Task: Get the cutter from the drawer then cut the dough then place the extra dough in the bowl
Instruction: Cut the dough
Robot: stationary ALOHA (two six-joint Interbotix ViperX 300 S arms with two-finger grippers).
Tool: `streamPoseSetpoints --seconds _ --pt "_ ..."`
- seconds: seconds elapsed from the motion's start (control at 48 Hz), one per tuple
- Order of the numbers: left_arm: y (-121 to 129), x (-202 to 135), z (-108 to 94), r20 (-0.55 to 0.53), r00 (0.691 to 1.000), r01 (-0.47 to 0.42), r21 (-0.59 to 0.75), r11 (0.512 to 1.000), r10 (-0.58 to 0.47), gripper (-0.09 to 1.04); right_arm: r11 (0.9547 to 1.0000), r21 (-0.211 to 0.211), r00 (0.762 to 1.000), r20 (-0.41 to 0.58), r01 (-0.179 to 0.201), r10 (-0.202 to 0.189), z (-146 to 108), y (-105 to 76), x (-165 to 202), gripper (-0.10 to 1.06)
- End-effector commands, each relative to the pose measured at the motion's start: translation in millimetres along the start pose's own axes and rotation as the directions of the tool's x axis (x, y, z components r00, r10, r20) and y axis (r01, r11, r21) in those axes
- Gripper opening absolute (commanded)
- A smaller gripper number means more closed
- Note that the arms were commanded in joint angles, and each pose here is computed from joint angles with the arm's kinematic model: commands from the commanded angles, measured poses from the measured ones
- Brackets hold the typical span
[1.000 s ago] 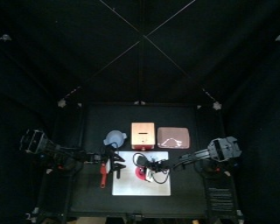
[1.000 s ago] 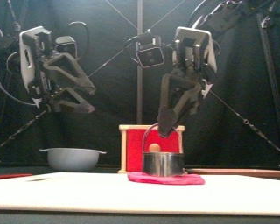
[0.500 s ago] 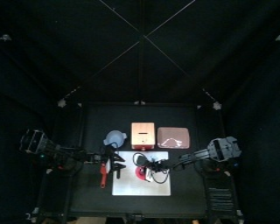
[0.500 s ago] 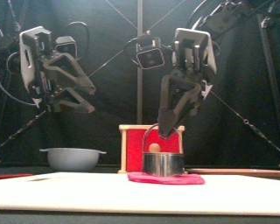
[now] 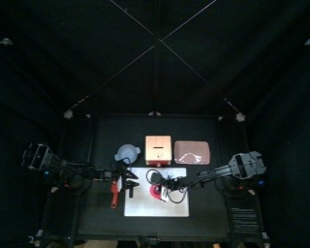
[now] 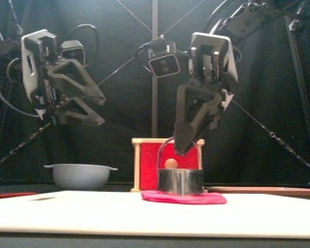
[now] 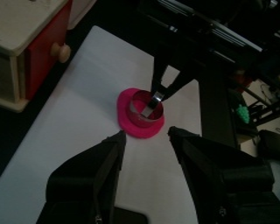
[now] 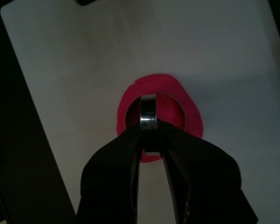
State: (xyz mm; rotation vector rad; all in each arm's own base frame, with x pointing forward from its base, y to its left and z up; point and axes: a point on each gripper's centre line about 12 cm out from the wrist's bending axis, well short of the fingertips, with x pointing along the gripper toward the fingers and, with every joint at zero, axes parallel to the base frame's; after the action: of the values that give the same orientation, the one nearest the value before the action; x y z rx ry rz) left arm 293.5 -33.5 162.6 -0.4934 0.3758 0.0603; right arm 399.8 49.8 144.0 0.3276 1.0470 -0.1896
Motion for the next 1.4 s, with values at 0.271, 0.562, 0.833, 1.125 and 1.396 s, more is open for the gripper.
streamPoseSetpoints --seconds 0.271,0.562,0.833,1.125,1.396 --pt "-3.4 0.3 4.1 0.018 1.0 0.012 0.0 1.0 -0.012 0.83 1.0 -0.004 1.0 0.024 0.009 -0.008 6.9 -5.4 -7.1 0.77" --pt "-3.4 0.3 4.1 0.018 1.0 0.012 -0.002 1.0 -0.012 0.83 0.9998 -0.02 0.997 0.072 -0.005 0.006 15.6 -2.6 -23.1 0.77" --pt "-3.3 0.3 4.1 0.018 1.0 0.011 -0.003 1.0 -0.011 0.83 0.9989 -0.044 0.995 0.098 -0.013 0.018 18.4 2.4 -35.1 0.77" --pt "-2.5 0.3 4.4 0.02 1.0 0.005 -0.014 1.0 -0.005 0.83 0.998 -0.059 0.995 0.098 -0.023 0.029 16.9 9.2 -36.2 0.77" --pt "-2.2 0.1 3.9 0.019 1.0 0.004 -0.014 1.0 -0.004 0.83 0.9968 -0.068 0.993 0.104 -0.042 0.049 16.0 18.7 -40.5 0.77"
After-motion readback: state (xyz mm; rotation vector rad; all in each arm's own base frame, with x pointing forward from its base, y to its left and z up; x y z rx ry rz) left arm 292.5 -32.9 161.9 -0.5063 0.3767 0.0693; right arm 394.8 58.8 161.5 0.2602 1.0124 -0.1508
